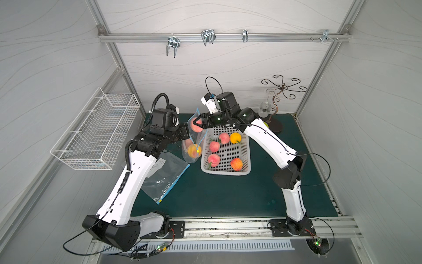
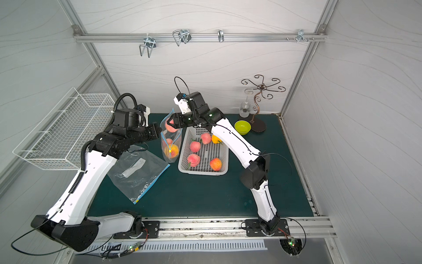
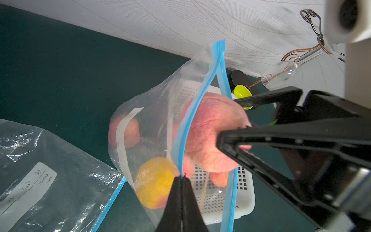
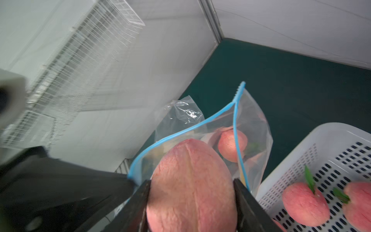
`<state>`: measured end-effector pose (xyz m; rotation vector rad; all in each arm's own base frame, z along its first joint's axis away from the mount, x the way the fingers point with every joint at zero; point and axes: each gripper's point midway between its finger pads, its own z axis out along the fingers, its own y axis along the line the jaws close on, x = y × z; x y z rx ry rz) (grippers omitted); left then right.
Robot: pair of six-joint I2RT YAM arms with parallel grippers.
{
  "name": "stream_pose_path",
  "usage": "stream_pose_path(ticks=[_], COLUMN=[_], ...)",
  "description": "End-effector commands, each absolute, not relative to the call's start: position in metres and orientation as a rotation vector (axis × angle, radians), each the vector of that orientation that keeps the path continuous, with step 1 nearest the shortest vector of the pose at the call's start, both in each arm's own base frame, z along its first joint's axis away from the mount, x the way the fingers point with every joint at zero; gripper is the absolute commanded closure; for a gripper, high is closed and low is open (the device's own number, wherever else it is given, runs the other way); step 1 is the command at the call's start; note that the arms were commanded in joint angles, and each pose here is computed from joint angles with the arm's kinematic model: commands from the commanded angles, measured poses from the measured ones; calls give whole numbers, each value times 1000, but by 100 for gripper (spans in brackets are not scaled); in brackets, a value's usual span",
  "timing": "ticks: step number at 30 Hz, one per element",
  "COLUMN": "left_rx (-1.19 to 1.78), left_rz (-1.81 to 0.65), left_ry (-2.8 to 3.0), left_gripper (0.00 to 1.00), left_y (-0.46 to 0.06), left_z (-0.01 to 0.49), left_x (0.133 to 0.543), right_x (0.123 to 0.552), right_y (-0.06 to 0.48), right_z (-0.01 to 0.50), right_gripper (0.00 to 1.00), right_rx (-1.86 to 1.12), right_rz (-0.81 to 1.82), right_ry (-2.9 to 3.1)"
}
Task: Place the peach in a zip-top bag and seal the zipper
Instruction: Place the peach in the zipper food storage bag, then pick up the peach from the basket.
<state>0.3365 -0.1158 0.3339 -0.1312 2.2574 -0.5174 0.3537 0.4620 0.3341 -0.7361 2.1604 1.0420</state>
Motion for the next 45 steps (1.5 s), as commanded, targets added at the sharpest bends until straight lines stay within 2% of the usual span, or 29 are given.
stream_pose_path(ticks=[1,7,12,16,20,30,39,45], left_rx=[-120,-125,-127,-134,-141,-143,-143,-144], left_rz=[-533,-524,-515,-505,-504,-523,-526,-527], left_ry=[2178,2181,2180,2180,2178,2173,2173,2173], left_gripper=[100,100,100,100,100,100,100,100], left_y=[-115,-114,-112,-111,-110,-112,-113,-112], left_z=[356,354,354,354,353,353,352,352], left_x=[338,339,339,340,341,341,340,339], right_x=[362,356,350,351,357,338,319,301], right_y=[452,455,448,425,387,302,267,264], right_z=[322,343,375,386,376,284,195,145], right_gripper=[32,24,22,21,22,23,24,24], right_rx=[-723,-756,-757,-711,-636,-620,-693,-758], right_rz=[896,961,1016,979,901,593,234,132], right_ry=[2198,2132,2059,2061,2112,2433,2668,2792])
